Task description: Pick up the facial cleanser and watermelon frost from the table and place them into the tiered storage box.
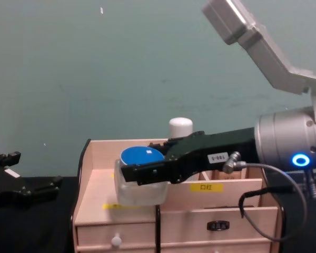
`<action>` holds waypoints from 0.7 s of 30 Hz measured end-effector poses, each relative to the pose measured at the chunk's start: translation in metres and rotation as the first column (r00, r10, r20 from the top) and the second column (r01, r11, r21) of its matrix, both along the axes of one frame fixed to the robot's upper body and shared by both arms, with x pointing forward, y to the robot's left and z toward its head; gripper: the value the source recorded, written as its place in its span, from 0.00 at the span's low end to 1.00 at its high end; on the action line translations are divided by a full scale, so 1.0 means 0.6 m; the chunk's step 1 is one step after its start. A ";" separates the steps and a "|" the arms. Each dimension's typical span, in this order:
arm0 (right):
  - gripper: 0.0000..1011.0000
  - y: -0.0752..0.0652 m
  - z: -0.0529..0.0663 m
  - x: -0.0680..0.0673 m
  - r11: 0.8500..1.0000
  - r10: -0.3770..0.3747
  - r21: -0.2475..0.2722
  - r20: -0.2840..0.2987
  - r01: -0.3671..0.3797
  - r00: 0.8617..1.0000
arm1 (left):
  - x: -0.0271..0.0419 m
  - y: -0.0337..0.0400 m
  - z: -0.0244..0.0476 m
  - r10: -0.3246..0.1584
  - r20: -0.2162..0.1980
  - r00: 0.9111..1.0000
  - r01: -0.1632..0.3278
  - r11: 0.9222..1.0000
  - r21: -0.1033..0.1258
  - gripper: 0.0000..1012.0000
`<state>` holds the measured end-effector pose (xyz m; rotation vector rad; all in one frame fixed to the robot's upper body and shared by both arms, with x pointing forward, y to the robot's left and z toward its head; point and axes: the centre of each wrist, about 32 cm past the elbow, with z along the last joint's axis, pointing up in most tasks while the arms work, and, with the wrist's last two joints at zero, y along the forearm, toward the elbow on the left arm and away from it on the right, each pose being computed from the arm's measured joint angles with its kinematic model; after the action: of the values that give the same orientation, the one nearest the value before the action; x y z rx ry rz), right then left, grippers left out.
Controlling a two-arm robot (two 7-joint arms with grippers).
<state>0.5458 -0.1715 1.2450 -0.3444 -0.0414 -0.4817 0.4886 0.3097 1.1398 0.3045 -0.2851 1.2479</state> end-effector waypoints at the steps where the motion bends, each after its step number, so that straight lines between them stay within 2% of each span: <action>1: 0.72 0.003 0.000 0.004 1.000 0.001 0.000 0.001 -0.001 1.000 | 0.000 0.000 0.000 0.000 0.000 1.000 0.000 1.000 0.000 1.00; 21: 0.72 0.029 -0.006 0.059 1.000 0.009 -0.020 0.002 -0.009 1.000 | 0.000 0.000 0.000 0.000 0.000 1.000 0.000 1.000 0.000 1.00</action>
<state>0.5811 -0.1539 1.2411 -0.3635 -0.0502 -0.4729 0.4886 0.3097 1.1398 0.3044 -0.2851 1.2479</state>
